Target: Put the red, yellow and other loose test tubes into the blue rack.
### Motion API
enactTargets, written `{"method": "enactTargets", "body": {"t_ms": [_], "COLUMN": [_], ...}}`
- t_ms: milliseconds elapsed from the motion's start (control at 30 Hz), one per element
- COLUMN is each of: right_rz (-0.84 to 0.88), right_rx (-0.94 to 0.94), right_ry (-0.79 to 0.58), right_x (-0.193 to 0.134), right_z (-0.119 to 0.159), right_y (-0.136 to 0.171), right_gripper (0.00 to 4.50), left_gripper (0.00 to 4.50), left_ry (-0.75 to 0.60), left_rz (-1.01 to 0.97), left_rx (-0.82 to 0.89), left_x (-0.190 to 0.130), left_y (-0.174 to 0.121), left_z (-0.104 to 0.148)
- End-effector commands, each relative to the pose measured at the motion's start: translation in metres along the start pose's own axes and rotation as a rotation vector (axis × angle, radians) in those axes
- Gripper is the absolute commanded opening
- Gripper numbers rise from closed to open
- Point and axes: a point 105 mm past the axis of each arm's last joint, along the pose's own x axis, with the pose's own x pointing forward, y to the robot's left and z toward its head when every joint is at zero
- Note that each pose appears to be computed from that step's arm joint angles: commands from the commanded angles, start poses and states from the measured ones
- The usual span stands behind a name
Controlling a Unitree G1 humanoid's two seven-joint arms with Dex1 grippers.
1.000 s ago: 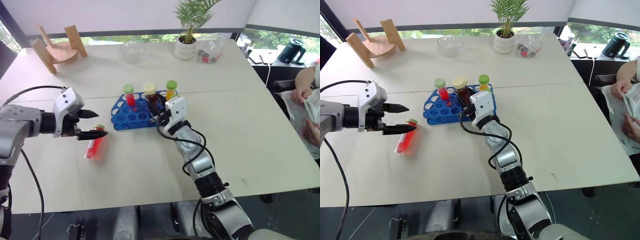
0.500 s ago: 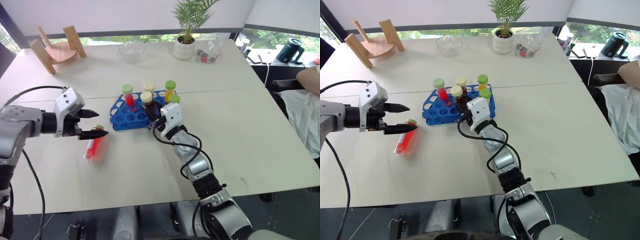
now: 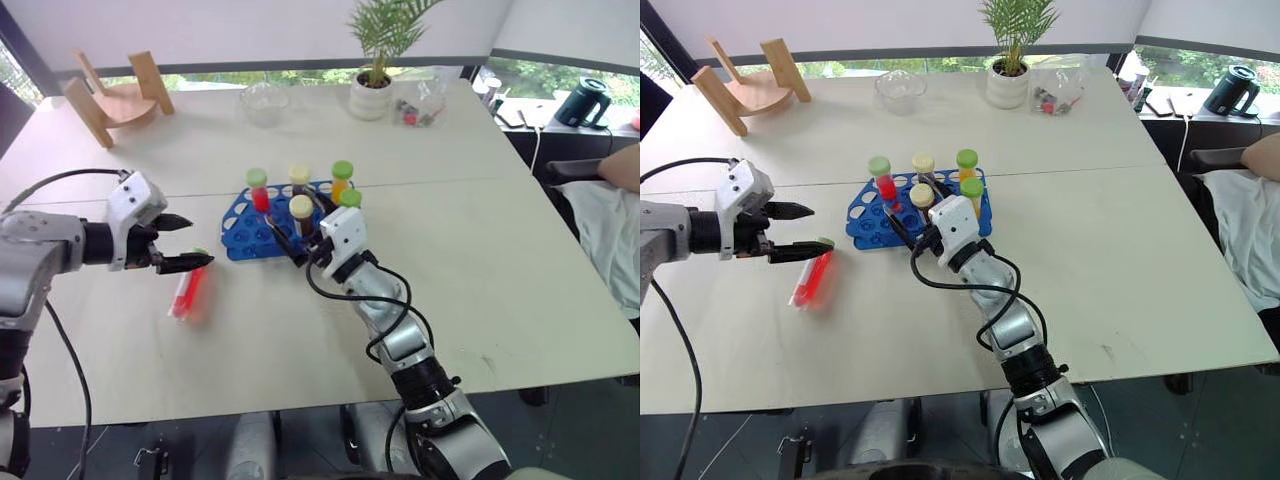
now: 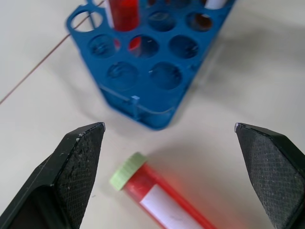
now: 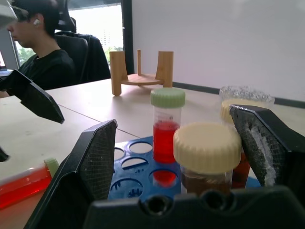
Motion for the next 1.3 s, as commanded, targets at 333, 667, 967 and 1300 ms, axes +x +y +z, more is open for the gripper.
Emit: {"method": "enactTargets", "body": {"t_ms": [333, 667, 967, 1300], "right_rz": [0.728, 1.029, 0.933, 0.831], "right_rx": [0.005, 0.100, 0.110, 0.120], "right_ry": [0.039, 0.261, 0.235, 0.227], "right_x": [-0.048, -0.087, -0.077, -0.072], "right_z": [0.090, 0.080, 0.077, 0.074], "right_y": [0.009, 0.029, 0.035, 0.029], "right_gripper": [4.27, 4.27, 4.27, 4.34], "left_gripper": [4.50, 4.50, 4.50, 0.89], "left_ry": [0.440, 0.693, 0.746, 0.834], "left_rz": [0.145, 0.073, 0.099, 0.118], "left_rx": [-0.554, -0.778, -0.848, -0.802], "left_x": [-0.042, -0.009, 0.032, 0.048], "left_y": [0.011, 0.003, 0.002, -0.006], "left_z": [0.002, -0.027, -0.025, -0.037]}}
